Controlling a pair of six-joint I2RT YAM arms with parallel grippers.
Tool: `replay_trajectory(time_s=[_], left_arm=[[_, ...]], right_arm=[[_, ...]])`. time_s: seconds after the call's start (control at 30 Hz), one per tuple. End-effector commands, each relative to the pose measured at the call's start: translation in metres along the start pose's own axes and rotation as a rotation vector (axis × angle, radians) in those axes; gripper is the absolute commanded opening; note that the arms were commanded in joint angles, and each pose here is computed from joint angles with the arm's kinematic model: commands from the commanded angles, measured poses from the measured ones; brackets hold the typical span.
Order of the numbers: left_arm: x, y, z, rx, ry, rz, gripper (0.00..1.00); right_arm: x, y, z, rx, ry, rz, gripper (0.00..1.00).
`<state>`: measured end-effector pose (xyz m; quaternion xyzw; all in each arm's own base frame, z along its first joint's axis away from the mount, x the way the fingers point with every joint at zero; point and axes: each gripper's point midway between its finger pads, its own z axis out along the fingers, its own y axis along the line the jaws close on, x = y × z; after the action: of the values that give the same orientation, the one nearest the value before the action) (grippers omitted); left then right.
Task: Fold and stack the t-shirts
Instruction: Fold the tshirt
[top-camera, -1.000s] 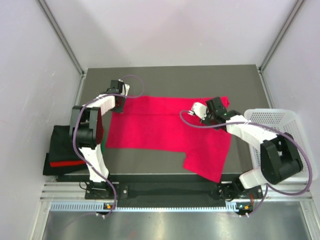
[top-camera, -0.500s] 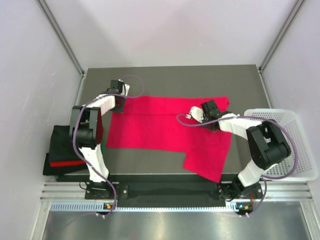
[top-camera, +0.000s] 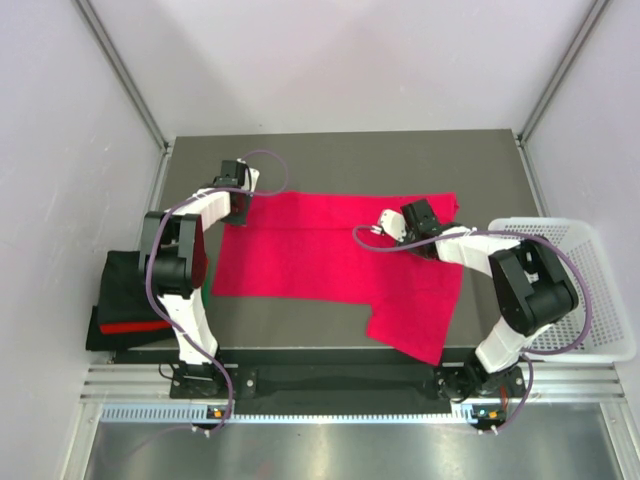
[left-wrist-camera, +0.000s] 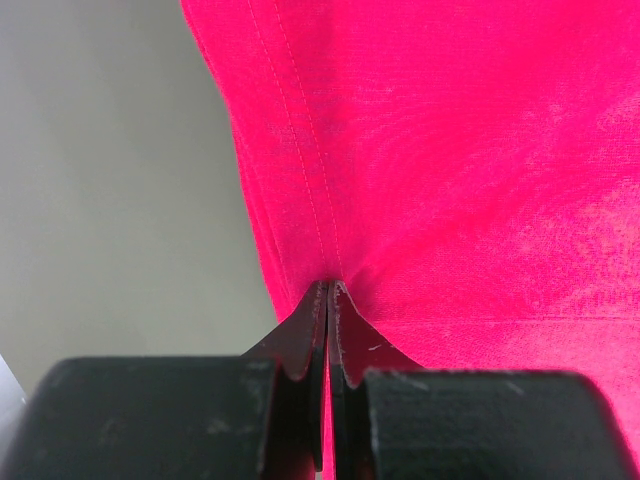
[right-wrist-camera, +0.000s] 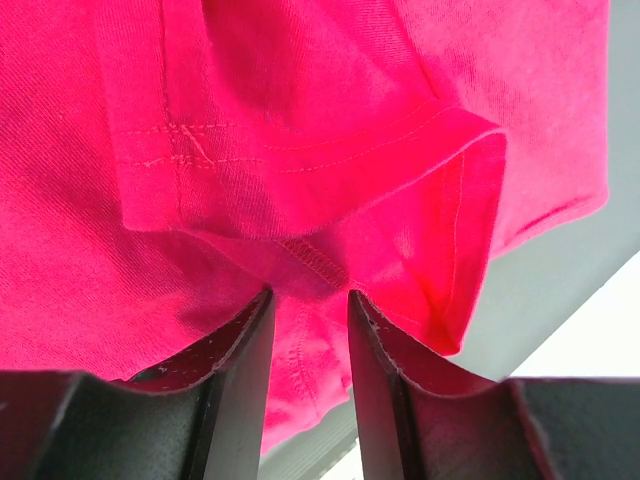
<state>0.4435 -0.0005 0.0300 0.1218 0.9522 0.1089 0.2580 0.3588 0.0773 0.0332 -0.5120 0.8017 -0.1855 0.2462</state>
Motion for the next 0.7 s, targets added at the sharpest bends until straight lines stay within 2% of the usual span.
replay_trajectory(time_s=[0.0, 0.43, 0.57, 0.67], left_arm=[[-0.002, 0.003, -0.004, -0.001, -0.01, -0.01, 0.0], [-0.002, 0.002, -0.004, 0.002, -0.009, -0.012, 0.01], [-0.002, 0.002, -0.004, 0.002, -0.009, -0.013, 0.0], [-0.001, 0.003, -0.003, 0.002, -0.007, -0.011, 0.01]], right_arm=[[-0.012, -0.023, -0.001, 0.064, -0.027, 0.017, 0.36], [-0.015, -0.027, 0.01, 0.089, -0.015, 0.033, 0.29], [-0.016, -0.027, 0.007, 0.082, -0.018, 0.041, 0.21], [-0.016, -0.028, 0.0, 0.083, -0.026, 0.055, 0.07]])
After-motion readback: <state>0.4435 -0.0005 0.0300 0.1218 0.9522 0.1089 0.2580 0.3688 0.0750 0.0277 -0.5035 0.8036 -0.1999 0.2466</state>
